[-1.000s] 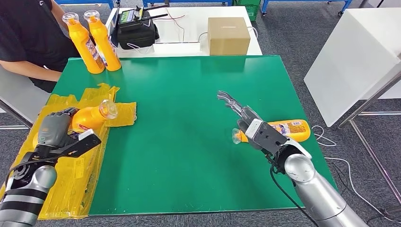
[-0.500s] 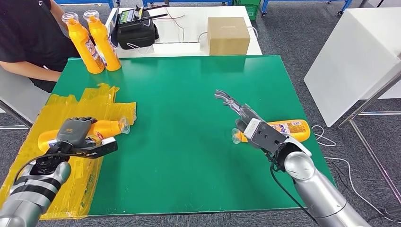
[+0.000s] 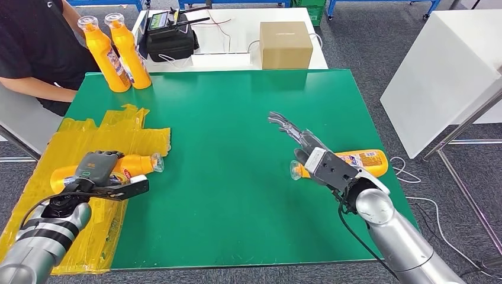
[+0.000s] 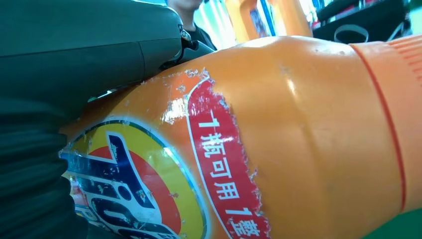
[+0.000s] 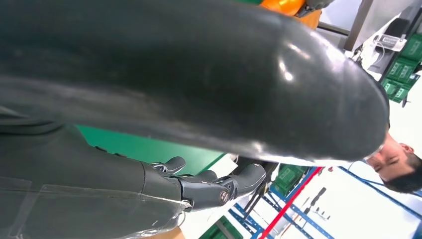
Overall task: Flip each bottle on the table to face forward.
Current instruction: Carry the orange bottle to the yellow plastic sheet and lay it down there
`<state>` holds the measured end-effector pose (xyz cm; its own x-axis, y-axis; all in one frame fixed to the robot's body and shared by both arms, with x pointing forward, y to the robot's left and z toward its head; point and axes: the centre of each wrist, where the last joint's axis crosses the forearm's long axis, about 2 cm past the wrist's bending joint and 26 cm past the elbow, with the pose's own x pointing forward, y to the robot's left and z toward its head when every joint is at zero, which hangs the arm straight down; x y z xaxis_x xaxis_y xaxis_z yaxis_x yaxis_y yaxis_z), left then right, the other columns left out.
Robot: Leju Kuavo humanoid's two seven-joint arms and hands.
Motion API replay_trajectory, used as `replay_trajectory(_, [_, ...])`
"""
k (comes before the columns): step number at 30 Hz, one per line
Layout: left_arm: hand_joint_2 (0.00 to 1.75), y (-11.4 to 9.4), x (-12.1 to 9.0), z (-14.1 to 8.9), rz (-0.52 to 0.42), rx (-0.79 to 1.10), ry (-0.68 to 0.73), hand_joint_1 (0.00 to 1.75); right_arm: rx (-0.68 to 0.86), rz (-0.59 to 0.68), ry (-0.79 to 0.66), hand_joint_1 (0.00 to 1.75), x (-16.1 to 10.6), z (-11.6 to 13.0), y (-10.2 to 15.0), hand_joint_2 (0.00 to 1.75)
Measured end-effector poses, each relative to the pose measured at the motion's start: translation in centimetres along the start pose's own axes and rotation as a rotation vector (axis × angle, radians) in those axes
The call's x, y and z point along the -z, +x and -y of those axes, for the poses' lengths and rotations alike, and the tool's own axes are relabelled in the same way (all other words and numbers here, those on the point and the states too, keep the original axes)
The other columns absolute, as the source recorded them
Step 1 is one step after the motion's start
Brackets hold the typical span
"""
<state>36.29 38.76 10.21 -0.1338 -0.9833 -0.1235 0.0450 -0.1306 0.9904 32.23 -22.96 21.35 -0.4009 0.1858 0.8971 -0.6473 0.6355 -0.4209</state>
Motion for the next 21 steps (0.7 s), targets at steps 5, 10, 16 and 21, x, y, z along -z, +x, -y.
replay_trajectory(5, [0.00,-0.4,0.4,0.8,-0.002,0.025,-0.061,0.00,-0.003,0.004,0.016,0.00,0.6,0.0,0.2,0.00])
replay_trajectory(10, [0.00,-0.9,0.9,0.8,-0.005,0.041,-0.100,0.00,-0.001,0.002,0.029,0.00,1.1,-0.2,0.2,0.00])
replay_trajectory(16, [0.00,-1.0,0.8,1.0,0.011,0.020,-0.087,0.00,0.004,-0.014,0.044,0.00,1.3,-0.7,-0.2,0.00])
replay_trajectory(21, [0.00,-1.0,0.6,1.2,0.017,0.014,-0.056,0.00,0.008,-0.023,0.052,0.00,1.3,-0.9,-0.5,0.00])
